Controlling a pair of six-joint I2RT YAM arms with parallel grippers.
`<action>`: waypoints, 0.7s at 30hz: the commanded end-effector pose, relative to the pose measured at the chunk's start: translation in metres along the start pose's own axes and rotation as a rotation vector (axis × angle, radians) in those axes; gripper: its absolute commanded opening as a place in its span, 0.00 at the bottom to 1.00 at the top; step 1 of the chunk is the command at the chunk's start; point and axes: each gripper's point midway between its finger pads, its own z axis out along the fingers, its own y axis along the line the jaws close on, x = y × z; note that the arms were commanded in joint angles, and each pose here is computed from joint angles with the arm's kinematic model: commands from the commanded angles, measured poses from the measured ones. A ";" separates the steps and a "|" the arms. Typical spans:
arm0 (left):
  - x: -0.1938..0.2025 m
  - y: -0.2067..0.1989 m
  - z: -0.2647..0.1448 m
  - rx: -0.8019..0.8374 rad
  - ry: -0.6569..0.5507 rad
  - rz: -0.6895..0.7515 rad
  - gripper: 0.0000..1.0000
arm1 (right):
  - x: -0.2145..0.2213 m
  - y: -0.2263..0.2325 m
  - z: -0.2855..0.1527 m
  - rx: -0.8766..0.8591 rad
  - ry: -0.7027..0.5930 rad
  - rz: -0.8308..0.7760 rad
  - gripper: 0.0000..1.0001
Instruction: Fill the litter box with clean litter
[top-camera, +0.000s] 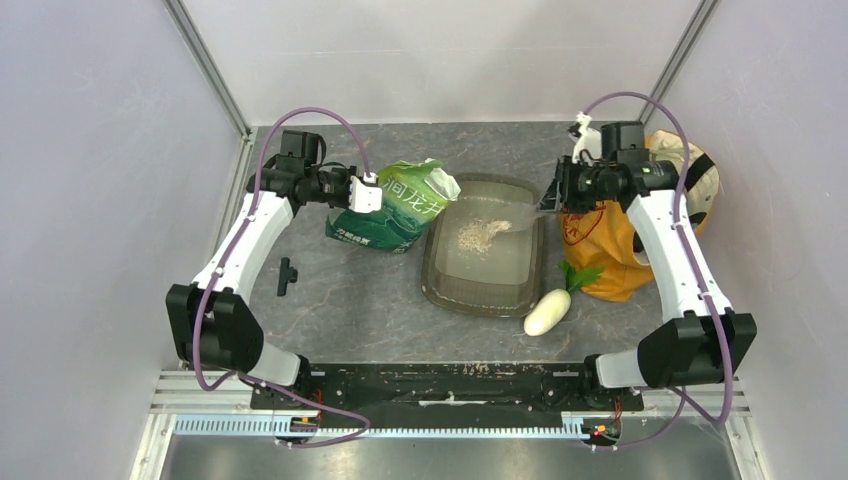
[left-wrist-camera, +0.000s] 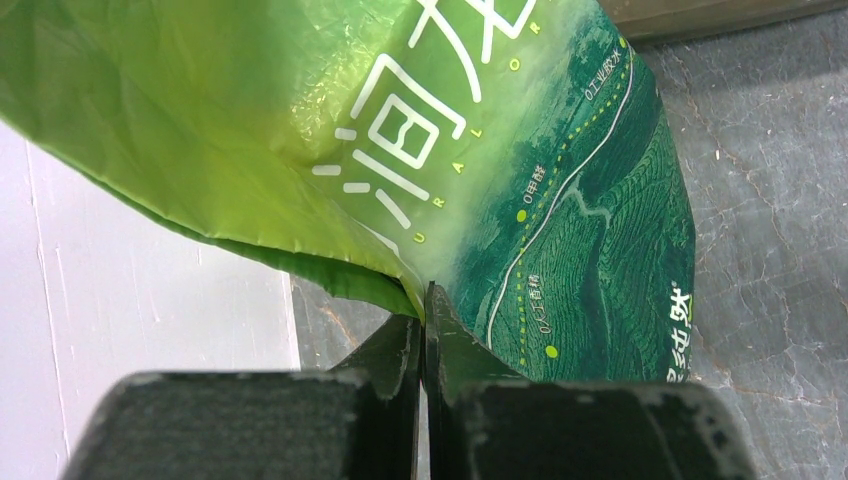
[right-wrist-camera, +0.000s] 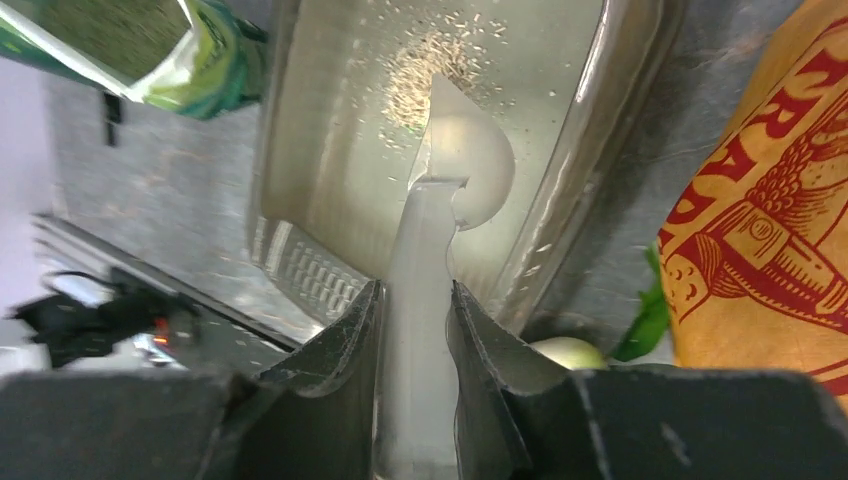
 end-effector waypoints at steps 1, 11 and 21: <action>-0.022 0.032 -0.010 -0.078 -0.044 0.129 0.02 | -0.011 -0.004 -0.011 0.169 -0.016 -0.254 0.00; -0.024 0.031 -0.013 -0.083 -0.041 0.144 0.02 | -0.055 0.078 -0.043 -0.120 -0.174 -0.349 0.00; -0.030 0.027 -0.018 -0.090 -0.038 0.196 0.02 | -0.074 0.129 -0.047 -0.368 -0.167 -0.222 0.00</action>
